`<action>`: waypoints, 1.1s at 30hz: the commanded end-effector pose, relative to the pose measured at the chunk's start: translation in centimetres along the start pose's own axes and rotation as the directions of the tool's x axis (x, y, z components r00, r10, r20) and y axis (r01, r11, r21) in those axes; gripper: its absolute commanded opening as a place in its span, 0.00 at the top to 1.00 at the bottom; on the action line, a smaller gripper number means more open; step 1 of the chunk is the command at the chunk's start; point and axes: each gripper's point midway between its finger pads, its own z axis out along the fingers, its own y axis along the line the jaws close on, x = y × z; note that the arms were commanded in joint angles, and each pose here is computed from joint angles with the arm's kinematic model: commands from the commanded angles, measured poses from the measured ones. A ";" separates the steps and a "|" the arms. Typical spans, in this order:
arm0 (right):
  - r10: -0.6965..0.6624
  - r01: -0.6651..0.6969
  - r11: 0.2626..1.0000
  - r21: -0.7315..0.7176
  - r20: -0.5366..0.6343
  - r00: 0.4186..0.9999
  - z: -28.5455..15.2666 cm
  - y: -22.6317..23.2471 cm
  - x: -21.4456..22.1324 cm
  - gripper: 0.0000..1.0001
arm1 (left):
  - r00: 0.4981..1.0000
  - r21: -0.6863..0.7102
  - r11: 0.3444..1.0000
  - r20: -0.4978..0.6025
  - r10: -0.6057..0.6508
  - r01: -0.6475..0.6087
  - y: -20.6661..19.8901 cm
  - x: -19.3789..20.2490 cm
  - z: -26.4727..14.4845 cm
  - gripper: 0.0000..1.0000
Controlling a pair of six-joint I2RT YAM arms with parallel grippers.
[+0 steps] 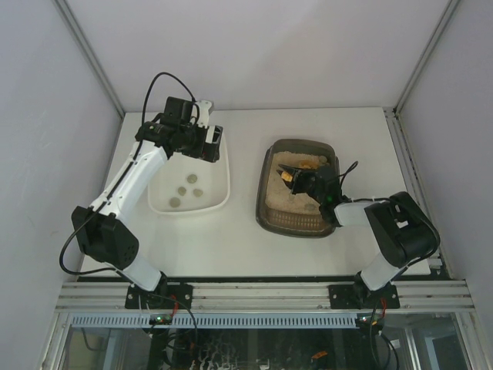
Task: Clean the litter box
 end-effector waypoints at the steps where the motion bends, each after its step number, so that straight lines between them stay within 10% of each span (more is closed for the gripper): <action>1: 0.083 -0.083 0.996 -0.029 -0.004 0.997 0.2 2.3 0.3 1.00 | 0.998 0.006 1.000 0.062 0.013 -0.014 -0.2 -1.7 -1.2 0.00; 20: 0.060 -0.062 0.998 0.021 0.081 0.995 2.1 3.2 -2.0 1.00 | 0.999 -0.010 1.000 0.042 0.014 -0.014 0.2 -1.4 -0.6 0.00; 33: -0.240 0.239 0.971 -0.021 -0.007 0.971 4.1 4.9 -1.8 1.00 | 0.999 -0.002 1.000 0.032 0.012 -0.012 0.1 -1.0 -0.3 0.00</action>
